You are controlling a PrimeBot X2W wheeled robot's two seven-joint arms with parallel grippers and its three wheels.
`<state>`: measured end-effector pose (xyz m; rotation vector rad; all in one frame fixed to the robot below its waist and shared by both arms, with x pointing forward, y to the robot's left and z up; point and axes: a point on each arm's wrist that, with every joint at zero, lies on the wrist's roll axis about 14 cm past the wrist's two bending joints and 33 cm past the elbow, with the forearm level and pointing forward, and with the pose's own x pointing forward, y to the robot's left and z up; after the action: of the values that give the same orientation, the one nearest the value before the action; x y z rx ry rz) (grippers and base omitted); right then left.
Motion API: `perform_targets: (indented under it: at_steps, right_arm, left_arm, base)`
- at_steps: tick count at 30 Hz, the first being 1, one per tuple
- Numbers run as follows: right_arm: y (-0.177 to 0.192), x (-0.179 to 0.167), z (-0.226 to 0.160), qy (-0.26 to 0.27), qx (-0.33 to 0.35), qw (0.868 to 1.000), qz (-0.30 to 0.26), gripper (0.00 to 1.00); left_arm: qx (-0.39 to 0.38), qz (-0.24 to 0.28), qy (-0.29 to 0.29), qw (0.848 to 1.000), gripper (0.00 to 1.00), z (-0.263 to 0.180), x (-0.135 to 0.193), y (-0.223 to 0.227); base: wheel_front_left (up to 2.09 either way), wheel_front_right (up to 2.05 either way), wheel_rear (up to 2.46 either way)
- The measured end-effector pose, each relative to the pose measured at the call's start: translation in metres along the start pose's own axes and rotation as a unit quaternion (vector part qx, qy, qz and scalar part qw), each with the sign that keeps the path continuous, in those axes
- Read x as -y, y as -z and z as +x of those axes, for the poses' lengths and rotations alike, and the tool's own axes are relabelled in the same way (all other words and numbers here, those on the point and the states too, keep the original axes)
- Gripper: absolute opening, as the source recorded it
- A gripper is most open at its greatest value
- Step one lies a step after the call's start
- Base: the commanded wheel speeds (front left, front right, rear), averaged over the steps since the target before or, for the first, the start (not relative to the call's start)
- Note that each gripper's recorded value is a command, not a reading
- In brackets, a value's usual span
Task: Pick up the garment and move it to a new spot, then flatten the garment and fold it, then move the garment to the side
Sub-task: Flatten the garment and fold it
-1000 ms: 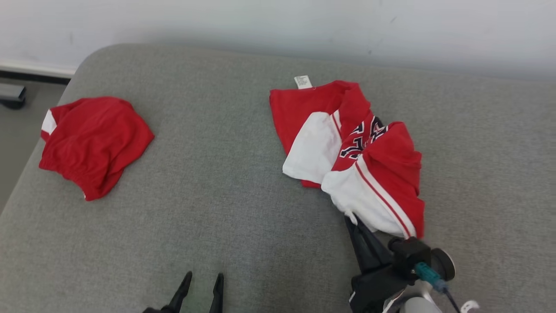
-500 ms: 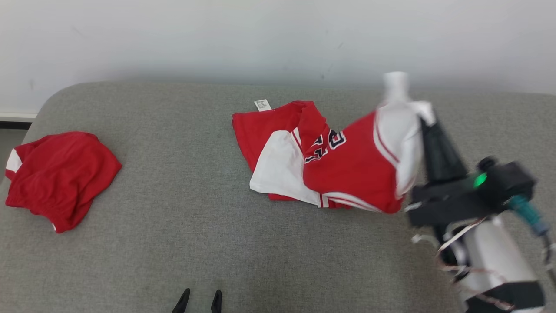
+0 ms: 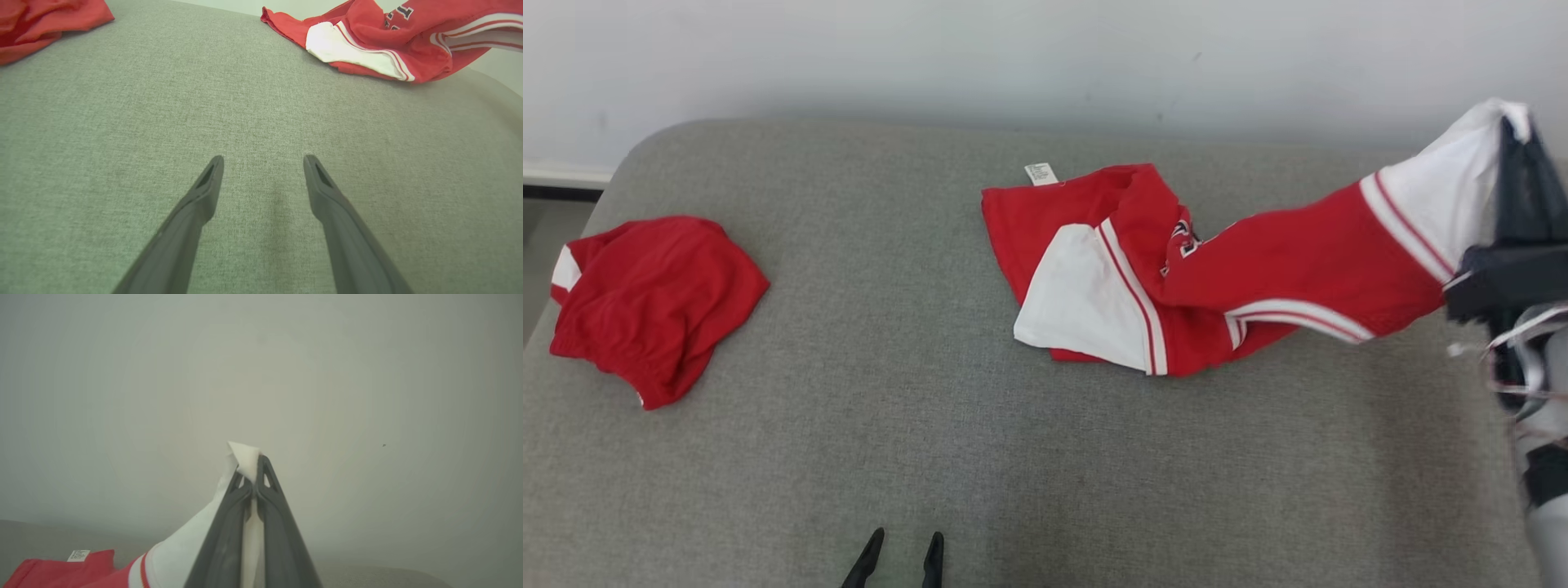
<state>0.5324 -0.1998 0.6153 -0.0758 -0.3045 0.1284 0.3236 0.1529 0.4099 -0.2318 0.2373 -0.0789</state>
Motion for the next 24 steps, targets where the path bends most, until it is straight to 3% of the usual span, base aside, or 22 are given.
perform_targets:
  at_steps: [5, 8, 9, 10, 11, 15, 24]
  right_arm:
    - [0.004, 0.027, 0.024, 0.028, -0.012, 0.999, -0.03, 0.0]
    - [0.031, 0.047, 0.028, 0.056, -0.059, 0.996, -0.036, 0.0]
    - [0.039, 0.052, 0.027, 0.065, -0.072, 0.994, -0.039, 0.45]
    - [0.046, 0.059, 0.025, 0.071, -0.086, 0.992, -0.051, 0.62]
    - [0.052, 0.066, 0.024, 0.083, -0.095, 0.991, -0.048, 1.0]
    - [0.065, 0.069, 0.019, 0.095, -0.115, 0.987, -0.053, 1.0]
    - [0.083, 0.027, -0.017, 0.052, -0.135, 0.988, -0.045, 1.0]
  left_arm:
    - [-0.002, 0.003, -0.004, 1.0, 1.0, 0.003, -0.002, 0.0]
    - [-0.005, 0.003, -0.009, 1.0, 1.0, 0.003, -0.006, 0.001]
    - [-0.006, 0.003, -0.011, 1.0, 1.0, 0.002, -0.007, 0.002]
    - [-0.006, 0.003, -0.013, 1.0, 1.0, 0.002, -0.008, 0.002]
    - [-0.006, 0.003, -0.016, 1.0, 1.0, 0.002, -0.009, 0.002]
    - [-0.003, 0.002, -0.024, 1.0, 1.0, 0.0, -0.014, 0.0]
    - [0.001, 0.002, -0.01, 1.0, 1.0, 0.004, -0.007, -0.002]
  base:
    - [0.0, 0.0, 0.0]
    - [0.0, 0.0, 0.0]
    - [0.0, 0.0, 0.0]
    - [0.0, 0.0, 0.0]
    - [0.0, 0.0, 0.0]
    - [0.0, 0.0, 0.0]
    - [0.0, 0.0, 0.0]
